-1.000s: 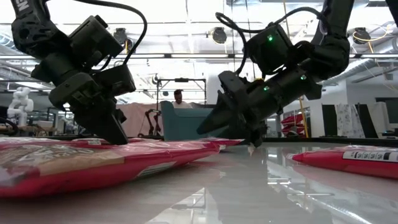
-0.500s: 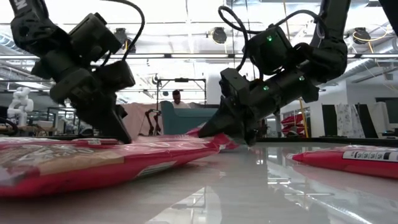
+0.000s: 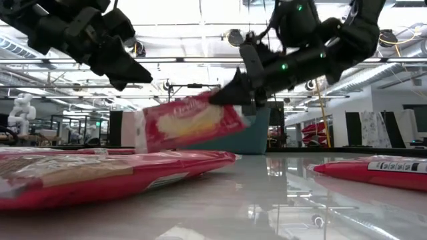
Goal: Sort popcorn bags into baskets
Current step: Put the red popcorn bag into the green bin
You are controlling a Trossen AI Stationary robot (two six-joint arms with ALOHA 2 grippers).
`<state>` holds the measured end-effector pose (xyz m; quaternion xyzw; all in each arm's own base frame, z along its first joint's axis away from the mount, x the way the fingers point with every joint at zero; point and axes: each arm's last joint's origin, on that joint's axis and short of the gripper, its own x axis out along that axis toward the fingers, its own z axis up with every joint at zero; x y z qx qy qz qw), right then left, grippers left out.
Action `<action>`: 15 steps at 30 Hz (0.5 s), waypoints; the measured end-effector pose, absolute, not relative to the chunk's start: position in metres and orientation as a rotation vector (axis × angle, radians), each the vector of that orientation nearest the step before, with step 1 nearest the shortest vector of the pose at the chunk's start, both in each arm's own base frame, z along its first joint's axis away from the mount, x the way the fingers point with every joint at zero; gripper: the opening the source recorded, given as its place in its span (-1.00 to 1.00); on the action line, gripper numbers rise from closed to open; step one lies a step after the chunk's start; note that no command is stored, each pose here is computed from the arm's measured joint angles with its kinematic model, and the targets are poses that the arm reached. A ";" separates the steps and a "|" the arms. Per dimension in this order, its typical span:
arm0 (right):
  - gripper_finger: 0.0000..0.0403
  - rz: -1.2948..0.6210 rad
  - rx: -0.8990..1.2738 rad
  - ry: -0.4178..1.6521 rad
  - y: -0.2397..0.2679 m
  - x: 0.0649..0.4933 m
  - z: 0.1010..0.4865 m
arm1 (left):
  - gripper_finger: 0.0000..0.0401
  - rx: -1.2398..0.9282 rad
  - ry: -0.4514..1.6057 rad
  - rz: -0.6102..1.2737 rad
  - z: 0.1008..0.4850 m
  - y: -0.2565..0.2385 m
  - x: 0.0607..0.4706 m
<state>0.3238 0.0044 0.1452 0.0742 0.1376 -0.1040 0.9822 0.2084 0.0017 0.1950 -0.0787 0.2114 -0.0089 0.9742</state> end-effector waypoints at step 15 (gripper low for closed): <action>-0.96 -0.339 -0.199 0.203 0.026 0.319 0.168 | 0.45 -0.126 0.398 0.107 0.185 0.019 0.222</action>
